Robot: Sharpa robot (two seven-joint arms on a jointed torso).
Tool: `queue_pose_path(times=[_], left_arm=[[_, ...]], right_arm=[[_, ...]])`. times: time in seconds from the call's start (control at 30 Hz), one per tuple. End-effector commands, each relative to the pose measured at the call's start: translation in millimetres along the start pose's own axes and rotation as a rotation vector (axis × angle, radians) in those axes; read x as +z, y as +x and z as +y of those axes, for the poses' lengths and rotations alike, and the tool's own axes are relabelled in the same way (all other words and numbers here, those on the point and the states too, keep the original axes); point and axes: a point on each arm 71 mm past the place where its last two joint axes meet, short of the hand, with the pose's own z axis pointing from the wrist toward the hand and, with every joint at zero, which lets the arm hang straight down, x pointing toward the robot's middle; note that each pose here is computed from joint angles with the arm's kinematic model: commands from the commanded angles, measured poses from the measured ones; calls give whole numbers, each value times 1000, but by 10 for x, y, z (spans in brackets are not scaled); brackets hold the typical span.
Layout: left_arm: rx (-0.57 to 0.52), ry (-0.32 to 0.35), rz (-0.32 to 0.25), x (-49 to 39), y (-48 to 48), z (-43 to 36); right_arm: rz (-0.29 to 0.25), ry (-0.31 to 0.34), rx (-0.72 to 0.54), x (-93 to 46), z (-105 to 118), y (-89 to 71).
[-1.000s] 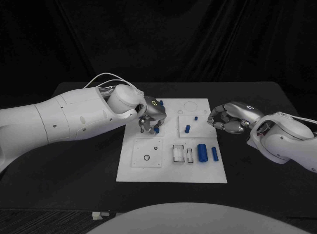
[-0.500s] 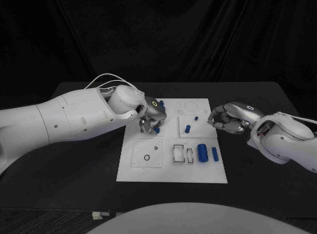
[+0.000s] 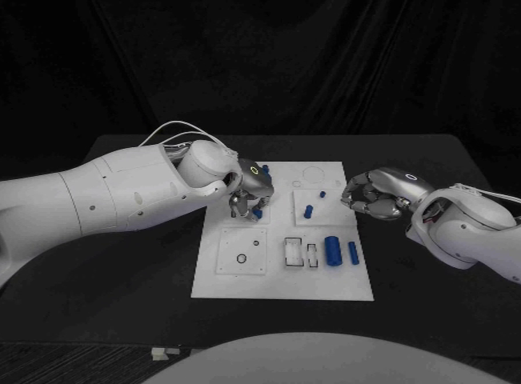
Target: Assemble the parts on the task board
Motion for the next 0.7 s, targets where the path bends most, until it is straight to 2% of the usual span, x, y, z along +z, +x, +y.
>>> queue_pose_path(times=[0.03,0.7], left_arm=[[-2,-1,11,18,27,-19],[-3,7,18,37,24,-44]], right_arm=[[8,14,0,-6,-5,12],[13,18,0,-3,-6,17]])
